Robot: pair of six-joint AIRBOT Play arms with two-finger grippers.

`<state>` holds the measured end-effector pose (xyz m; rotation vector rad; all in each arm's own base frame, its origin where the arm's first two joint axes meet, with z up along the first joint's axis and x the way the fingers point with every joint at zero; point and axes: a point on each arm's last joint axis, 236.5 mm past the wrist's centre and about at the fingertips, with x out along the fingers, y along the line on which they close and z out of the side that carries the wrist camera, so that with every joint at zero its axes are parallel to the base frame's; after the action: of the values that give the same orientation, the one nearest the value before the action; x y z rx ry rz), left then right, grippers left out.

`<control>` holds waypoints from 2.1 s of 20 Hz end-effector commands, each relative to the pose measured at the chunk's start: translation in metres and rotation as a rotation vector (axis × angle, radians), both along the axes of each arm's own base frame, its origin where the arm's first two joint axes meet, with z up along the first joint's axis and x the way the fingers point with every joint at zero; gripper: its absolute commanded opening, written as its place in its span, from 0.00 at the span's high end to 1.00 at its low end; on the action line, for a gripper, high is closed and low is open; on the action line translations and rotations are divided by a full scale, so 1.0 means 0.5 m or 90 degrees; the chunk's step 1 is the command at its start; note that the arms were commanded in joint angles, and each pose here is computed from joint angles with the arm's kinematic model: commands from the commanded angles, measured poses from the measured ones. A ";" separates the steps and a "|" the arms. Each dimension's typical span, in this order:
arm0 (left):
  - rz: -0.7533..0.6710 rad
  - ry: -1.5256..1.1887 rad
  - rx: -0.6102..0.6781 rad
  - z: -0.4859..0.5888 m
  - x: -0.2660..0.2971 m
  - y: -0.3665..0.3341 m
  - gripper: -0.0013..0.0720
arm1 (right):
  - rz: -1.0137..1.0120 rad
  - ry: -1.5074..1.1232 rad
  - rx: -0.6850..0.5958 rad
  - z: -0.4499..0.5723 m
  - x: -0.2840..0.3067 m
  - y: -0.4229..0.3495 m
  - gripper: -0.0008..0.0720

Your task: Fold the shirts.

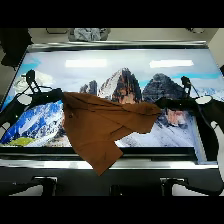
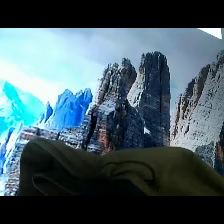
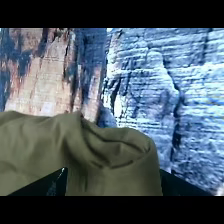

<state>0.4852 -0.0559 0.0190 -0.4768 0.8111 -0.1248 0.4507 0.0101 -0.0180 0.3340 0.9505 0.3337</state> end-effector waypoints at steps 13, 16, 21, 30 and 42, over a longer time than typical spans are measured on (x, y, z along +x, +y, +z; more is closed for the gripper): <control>-0.135 0.116 -0.005 -0.054 -0.093 -0.057 0.95 | 0.052 0.245 0.157 -0.165 -0.258 0.187 0.09; -0.135 0.116 -0.005 -0.052 -0.092 -0.056 0.95 | 0.001 0.184 0.153 -0.158 -0.196 0.203 0.91; -0.170 -0.006 0.041 0.129 -0.045 -0.022 0.95 | 0.227 0.017 0.030 0.042 -0.143 0.183 0.93; -0.067 -0.628 0.107 1.050 -0.344 -0.014 0.95 | -0.052 -0.677 -0.589 1.024 -0.351 -0.054 0.93; -0.006 -0.726 0.143 1.148 -0.540 -0.007 0.95 | -0.126 -0.621 -0.567 1.012 -0.482 -0.078 0.93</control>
<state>0.2144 -0.0662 0.5947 -0.1333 -0.3009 -0.3100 0.2084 -0.0179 0.5013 -0.5493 -0.0349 -0.1114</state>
